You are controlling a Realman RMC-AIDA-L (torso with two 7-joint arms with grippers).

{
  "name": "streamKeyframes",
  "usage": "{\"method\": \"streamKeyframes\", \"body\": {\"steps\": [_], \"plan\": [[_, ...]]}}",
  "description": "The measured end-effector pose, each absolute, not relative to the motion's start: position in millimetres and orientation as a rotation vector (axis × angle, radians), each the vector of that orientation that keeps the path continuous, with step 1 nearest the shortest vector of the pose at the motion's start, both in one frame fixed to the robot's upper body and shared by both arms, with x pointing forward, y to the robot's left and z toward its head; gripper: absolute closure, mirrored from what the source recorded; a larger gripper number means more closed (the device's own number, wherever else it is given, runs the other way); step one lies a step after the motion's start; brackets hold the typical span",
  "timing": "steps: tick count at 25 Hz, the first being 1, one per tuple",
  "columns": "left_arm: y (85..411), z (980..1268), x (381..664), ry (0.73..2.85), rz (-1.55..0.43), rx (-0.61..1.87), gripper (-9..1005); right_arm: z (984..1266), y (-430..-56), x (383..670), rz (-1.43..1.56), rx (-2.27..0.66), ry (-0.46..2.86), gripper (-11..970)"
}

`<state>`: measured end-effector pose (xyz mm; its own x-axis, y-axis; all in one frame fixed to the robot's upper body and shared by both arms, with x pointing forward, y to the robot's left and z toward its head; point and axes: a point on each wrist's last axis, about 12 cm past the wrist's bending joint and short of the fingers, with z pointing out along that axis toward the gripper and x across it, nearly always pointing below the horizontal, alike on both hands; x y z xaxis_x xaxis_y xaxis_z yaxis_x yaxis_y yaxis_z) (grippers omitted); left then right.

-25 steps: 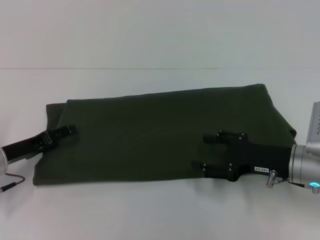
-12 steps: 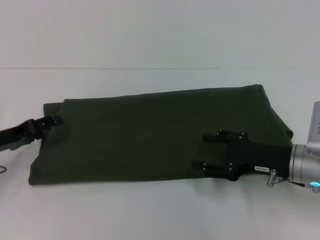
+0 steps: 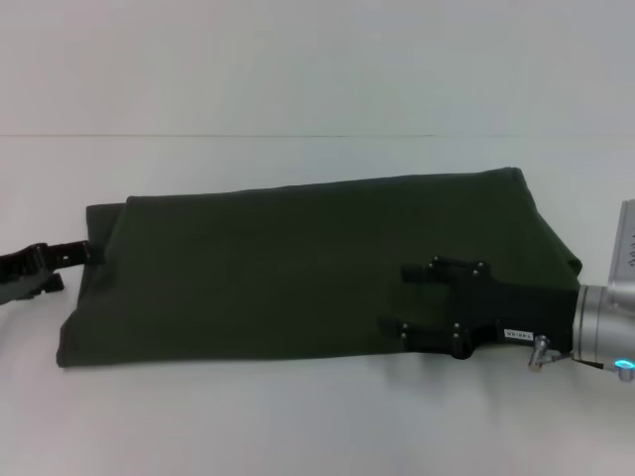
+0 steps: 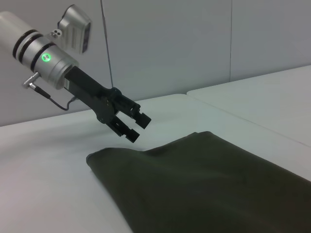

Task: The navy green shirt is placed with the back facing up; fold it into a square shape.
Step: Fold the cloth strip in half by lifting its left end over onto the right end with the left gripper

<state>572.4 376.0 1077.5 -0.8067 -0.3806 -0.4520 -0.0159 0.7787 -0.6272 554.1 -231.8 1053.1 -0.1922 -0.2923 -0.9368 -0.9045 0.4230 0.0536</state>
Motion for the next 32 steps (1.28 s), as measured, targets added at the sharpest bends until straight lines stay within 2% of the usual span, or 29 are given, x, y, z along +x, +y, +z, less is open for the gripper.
{"method": "streamKeyframes", "body": {"steps": [12, 32], "plan": [[368, 1089, 587, 2.473, -0.812, -0.221, 85, 1053, -231, 554, 0.800, -1.052, 1.717, 134], [359, 1074, 589, 2.470, -0.759, -0.256, 86, 1052, -230, 554, 0.802, -1.052, 1.716, 133]]}}
